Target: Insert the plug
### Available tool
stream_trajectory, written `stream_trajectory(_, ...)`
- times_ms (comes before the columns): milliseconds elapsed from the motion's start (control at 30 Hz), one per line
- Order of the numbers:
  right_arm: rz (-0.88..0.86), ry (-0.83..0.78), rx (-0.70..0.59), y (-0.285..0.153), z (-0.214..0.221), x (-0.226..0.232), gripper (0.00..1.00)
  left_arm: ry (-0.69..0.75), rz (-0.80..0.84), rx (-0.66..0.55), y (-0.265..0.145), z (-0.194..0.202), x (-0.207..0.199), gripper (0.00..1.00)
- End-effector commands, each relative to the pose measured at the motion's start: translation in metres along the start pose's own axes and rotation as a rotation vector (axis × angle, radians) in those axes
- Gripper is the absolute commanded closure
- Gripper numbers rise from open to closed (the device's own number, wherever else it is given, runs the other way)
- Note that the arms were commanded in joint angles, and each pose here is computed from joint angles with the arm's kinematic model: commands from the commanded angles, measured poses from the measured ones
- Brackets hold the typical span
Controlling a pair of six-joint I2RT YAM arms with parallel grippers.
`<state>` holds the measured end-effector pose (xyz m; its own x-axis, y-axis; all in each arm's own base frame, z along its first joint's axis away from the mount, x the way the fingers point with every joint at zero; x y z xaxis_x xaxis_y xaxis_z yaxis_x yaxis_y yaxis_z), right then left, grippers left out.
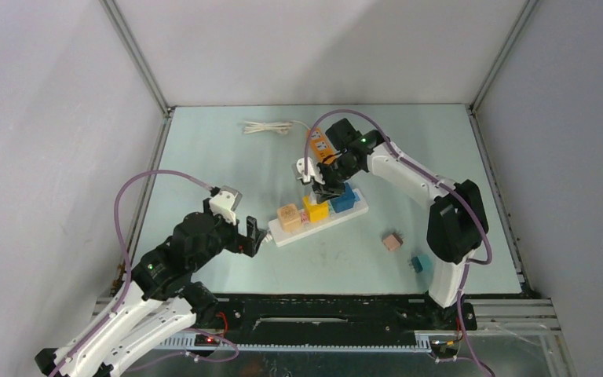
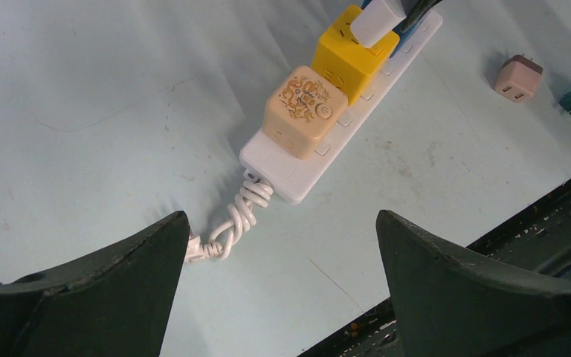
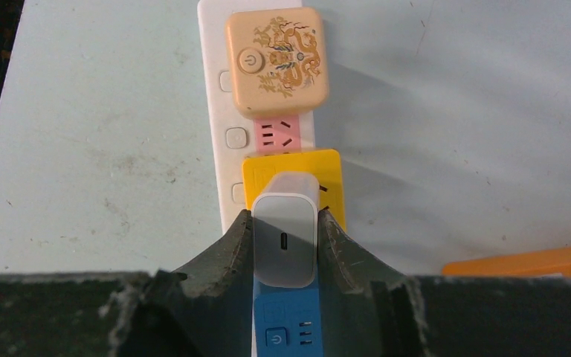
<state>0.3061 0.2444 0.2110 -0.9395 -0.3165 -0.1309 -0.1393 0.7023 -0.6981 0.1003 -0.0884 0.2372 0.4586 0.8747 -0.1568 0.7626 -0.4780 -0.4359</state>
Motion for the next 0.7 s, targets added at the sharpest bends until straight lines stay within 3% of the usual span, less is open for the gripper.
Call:
stream_trajectory(0, -0.013, -0.016, 0.009, -0.003, 0.003, -0.007, 1.00, -0.019, -0.013, -0.013, 0.004, 0.001, 0.000, 0.02)
stream_trajectory(333, -0.117, 0.002, 0.017, 0.005, 0.007, -0.004, 1.00, -0.020, -0.010, -0.015, 0.004, 0.001, 0.000, 0.02)
stream_trajectory(667, -0.102, 0.093, 0.074, 0.020, 0.009, -0.016, 1.00, -0.023, -0.009, -0.024, 0.003, 0.000, 0.000, 0.02)
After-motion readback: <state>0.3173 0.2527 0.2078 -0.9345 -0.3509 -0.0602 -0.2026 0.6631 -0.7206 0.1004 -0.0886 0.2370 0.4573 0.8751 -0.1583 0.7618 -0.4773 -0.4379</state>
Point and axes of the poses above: each gripper's point midway between its finger pads, its own y axis out along the fingers, its own x axis along the line the jaws close on, z = x × y, the point moved 10 cm from there along -y, back along the fingers, and after that the axes turned 1 degree about -y, right-handed, at the moved point
